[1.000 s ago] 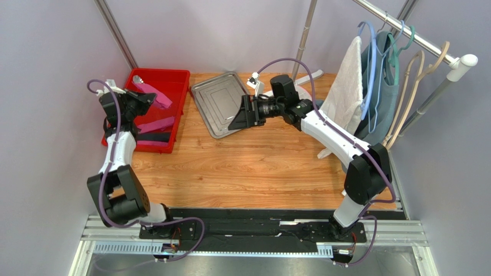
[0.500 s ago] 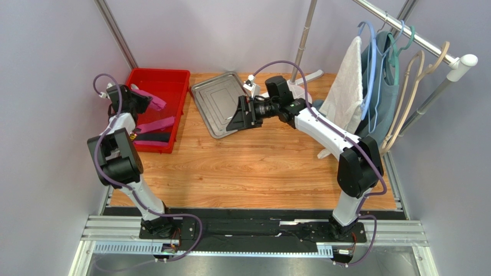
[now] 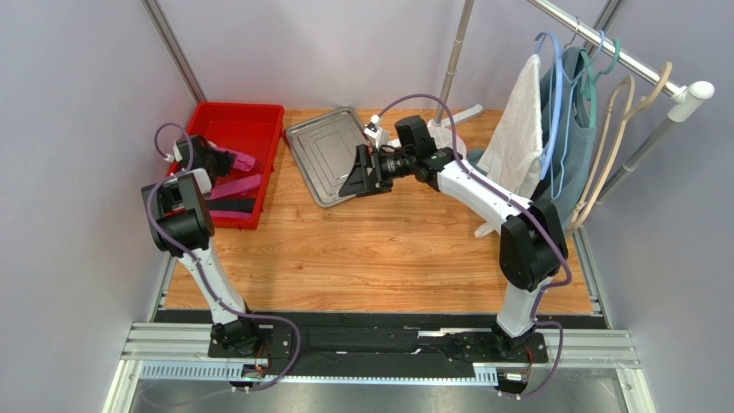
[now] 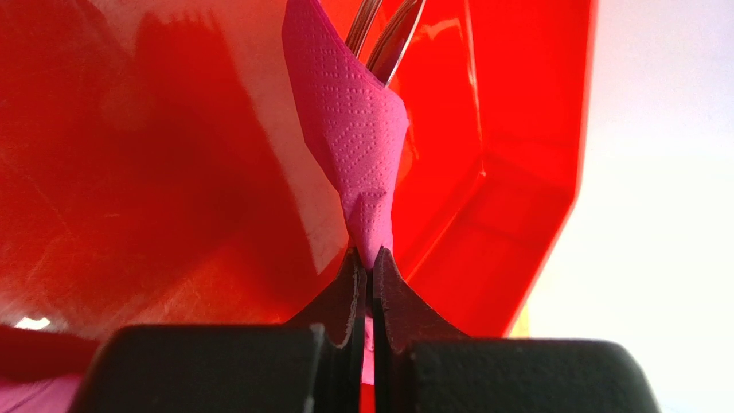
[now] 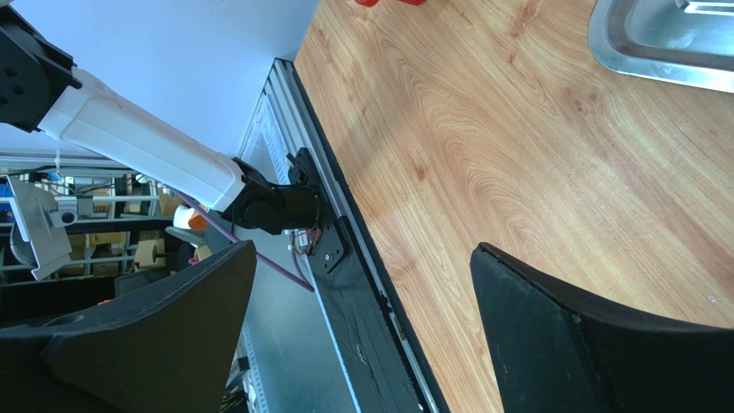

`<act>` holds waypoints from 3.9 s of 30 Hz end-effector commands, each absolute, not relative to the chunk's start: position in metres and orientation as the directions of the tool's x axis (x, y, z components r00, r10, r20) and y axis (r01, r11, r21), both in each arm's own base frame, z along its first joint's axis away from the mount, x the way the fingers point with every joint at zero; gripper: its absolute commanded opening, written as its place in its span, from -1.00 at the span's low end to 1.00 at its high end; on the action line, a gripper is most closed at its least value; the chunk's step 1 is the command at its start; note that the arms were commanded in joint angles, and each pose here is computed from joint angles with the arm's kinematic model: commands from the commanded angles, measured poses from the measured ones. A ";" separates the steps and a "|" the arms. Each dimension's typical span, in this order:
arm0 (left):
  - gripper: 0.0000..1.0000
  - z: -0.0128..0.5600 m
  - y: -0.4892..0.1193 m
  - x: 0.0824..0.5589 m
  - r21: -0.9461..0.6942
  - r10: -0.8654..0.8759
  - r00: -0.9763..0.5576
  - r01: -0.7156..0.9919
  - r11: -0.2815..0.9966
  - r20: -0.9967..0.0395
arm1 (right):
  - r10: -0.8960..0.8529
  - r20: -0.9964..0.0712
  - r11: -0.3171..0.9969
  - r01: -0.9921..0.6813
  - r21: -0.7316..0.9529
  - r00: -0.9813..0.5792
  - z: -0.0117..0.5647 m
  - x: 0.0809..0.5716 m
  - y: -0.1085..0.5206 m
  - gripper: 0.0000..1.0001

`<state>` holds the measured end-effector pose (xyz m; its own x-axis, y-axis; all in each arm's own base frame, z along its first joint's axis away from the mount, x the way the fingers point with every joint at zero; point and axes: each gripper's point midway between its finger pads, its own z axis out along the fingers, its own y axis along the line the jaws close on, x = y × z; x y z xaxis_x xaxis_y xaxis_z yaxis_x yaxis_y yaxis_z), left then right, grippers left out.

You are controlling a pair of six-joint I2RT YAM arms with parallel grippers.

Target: Place the utensils on the paper napkin and roll it up

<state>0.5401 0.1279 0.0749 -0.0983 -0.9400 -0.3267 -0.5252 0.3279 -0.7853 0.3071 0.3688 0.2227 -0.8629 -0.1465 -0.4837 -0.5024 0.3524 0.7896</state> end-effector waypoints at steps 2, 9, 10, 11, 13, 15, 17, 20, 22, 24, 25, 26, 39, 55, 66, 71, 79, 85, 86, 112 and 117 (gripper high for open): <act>-1.00 0.093 0.128 0.566 -0.836 -0.945 -0.040 -0.455 0.307 -0.325 | -0.136 -0.502 0.323 -0.517 0.792 -0.854 0.233 0.315 0.374 1.00; -0.78 0.069 0.131 0.562 -0.795 -0.946 -0.039 -0.531 0.293 -0.322 | -0.135 -0.492 0.325 -0.507 0.798 -0.860 0.232 0.317 0.375 1.00; -0.75 0.067 0.131 0.561 -0.790 -0.946 -0.042 -0.539 0.291 -0.320 | -0.133 -0.493 0.326 -0.508 0.798 -0.860 0.232 0.318 0.375 1.00; -0.67 0.065 0.131 0.560 -0.785 -0.947 -0.045 -0.547 0.291 -0.319 | -0.131 -0.494 0.328 -0.507 0.797 -0.860 0.232 0.319 0.374 1.00; -0.62 0.057 0.131 0.557 -0.766 -0.948 -0.048 -0.577 0.283 -0.315 | -0.129 -0.487 0.329 -0.501 0.800 -0.864 0.231 0.320 0.375 1.00; -0.60 0.053 0.133 0.556 -0.757 -0.949 -0.045 -0.592 0.278 -0.313 | -0.130 -0.484 0.326 -0.499 0.803 -0.865 0.231 0.319 0.375 1.00; -0.59 0.048 0.133 0.553 -0.740 -0.949 -0.053 -0.612 0.278 -0.312 | -0.129 -0.487 0.326 -0.500 0.802 -0.864 0.232 0.320 0.375 1.00; -0.48 0.045 0.133 0.550 -0.725 -0.947 -0.056 -0.629 0.281 -0.318 | -0.125 -0.486 0.326 -0.499 0.803 -0.865 0.232 0.322 0.373 1.00; -0.45 0.045 0.133 0.547 -0.719 -0.945 -0.062 -0.634 0.286 -0.321 | -0.125 -0.480 0.328 -0.493 0.806 -0.868 0.231 0.322 0.372 1.00; -0.42 0.047 0.133 0.545 -0.717 -0.943 -0.061 -0.634 0.289 -0.327 | -0.123 -0.477 0.331 -0.489 0.807 -0.870 0.230 0.322 0.371 1.00; -0.39 0.045 0.132 0.543 -0.714 -0.944 -0.065 -0.638 0.290 -0.325 | -0.125 -0.476 0.329 -0.488 0.808 -0.871 0.230 0.322 0.371 1.00; -0.39 0.046 0.132 0.542 -0.713 -0.943 -0.066 -0.638 0.291 -0.326 | -0.125 -0.476 0.327 -0.490 0.808 -0.870 0.231 0.321 0.371 1.00; -0.26 0.073 0.137 0.535 -0.715 -0.921 -0.047 -0.616 0.331 -0.386 | -0.121 -0.480 0.322 -0.492 0.809 -0.869 0.235 0.321 0.371 1.00; -0.16 0.105 0.142 0.516 -0.686 -0.889 -0.044 -0.619 0.382 -0.455 | -0.121 -0.483 0.316 -0.495 0.810 -0.867 0.239 0.319 0.371 1.00; -0.75 0.135 0.112 0.537 -0.746 -0.868 -0.144 -0.457 0.485 -0.475 | -0.118 -0.475 0.303 -0.487 0.819 -0.872 0.239 0.318 0.372 1.00; -0.77 0.114 0.103 0.545 -0.741 -0.878 -0.175 -0.478 0.471 -0.445 | -0.120 -0.477 0.304 -0.489 0.818 -0.871 0.238 0.318 0.372 1.00; -0.76 0.083 0.101 0.545 -0.708 -0.891 -0.190 -0.549 0.445 -0.412 | -0.124 -0.469 0.307 -0.483 0.820 -0.875 0.234 0.318 0.372 1.00; -0.76 0.065 0.104 0.538 -0.672 -0.892 -0.201 -0.596 0.439 -0.404 | -0.126 -0.457 0.309 -0.473 0.825 -0.880 0.231 0.319 0.373 1.00; -0.77 0.060 0.104 0.536 -0.663 -0.894 -0.205 -0.609 0.436 -0.399 | -0.125 -0.459 0.311 -0.474 0.824 -0.880 0.230 0.320 0.373 1.00; -0.63 0.101 0.118 0.533 -0.641 -0.850 -0.171 -0.588 0.494 -0.499 | -0.119 -0.466 0.310 -0.478 0.821 -0.877 0.236 0.317 0.370 1.00; -0.61 0.126 0.124 0.529 -0.631 -0.817 -0.142 -0.567 0.529 -0.558 | -0.117 -0.479 0.303 -0.491 0.817 -0.870 0.242 0.316 0.370 1.00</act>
<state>0.5253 0.1119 0.0665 -0.2002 -0.8711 -0.4484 -0.6319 0.4646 -0.6204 0.3131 0.3684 0.2199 -0.8946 -0.1330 -0.4267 -0.4454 0.3438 0.8267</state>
